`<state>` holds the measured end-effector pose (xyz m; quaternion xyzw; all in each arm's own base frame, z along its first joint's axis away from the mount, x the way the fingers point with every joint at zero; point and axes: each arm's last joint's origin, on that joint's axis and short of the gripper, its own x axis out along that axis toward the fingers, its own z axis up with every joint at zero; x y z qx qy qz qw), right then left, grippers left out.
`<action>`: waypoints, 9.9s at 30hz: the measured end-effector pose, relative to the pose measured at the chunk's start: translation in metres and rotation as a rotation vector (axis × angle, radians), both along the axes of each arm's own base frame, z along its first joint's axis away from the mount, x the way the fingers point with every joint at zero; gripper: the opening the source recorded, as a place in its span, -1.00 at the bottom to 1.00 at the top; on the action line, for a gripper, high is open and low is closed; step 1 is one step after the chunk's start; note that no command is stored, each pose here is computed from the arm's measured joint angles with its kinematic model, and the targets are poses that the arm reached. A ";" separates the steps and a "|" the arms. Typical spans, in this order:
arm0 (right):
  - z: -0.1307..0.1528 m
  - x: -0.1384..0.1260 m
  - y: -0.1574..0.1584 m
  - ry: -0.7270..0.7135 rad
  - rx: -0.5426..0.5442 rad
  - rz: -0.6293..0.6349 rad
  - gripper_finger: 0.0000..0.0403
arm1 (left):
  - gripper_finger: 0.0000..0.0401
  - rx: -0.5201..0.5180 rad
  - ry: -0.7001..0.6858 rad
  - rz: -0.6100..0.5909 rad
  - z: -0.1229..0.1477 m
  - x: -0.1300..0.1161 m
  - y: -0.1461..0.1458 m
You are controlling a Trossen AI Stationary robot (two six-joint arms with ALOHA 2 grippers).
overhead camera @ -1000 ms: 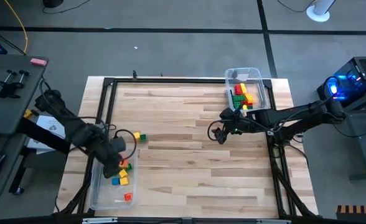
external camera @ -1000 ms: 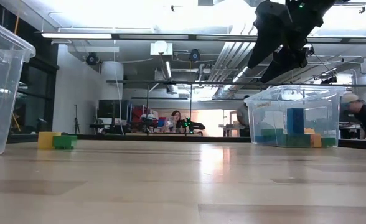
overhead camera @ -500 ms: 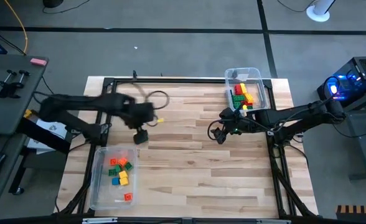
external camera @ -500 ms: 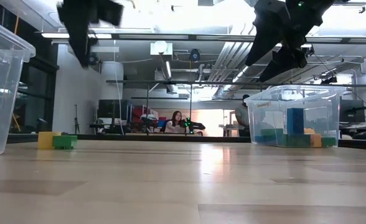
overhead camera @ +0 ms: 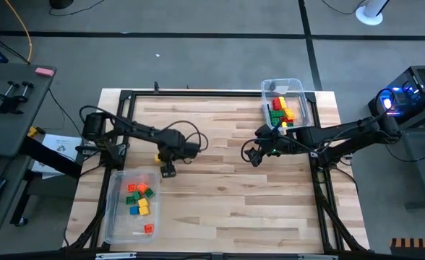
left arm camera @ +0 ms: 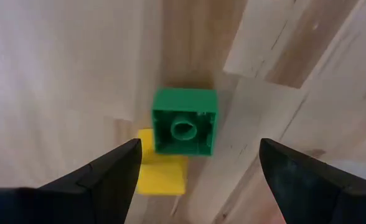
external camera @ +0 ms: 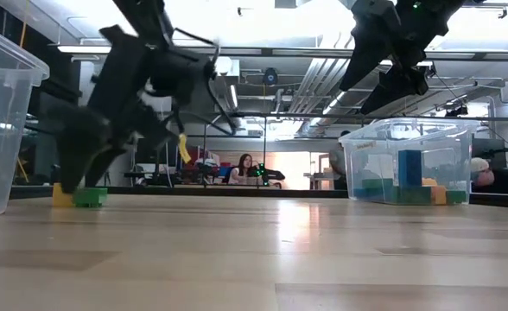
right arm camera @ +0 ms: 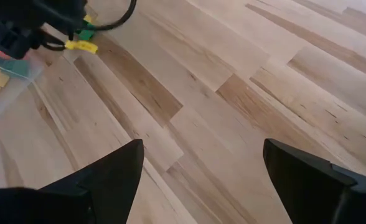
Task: Sort blocks by size
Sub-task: Put the small green game piece into the left transparent bin, then put the small yellow block into the left transparent bin, then move the left transparent bin to the bottom, then return to Home Position
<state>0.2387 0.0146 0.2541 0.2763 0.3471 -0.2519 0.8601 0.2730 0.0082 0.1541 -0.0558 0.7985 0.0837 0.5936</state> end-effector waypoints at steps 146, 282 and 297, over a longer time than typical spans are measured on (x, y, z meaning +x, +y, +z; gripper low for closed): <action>0.001 0.002 -0.011 -0.010 -0.037 -0.044 0.61 | -0.15 0.085 -0.303 0.282 -0.015 -0.072 0.012; 0.065 -0.011 -0.006 -0.181 -0.023 0.076 -0.98 | -1.00 0.126 -0.852 0.171 0.078 -0.068 -0.028; 0.066 -0.010 -0.004 -0.196 -0.016 0.078 -1.00 | -1.00 0.109 -1.278 0.048 0.123 -0.067 -0.036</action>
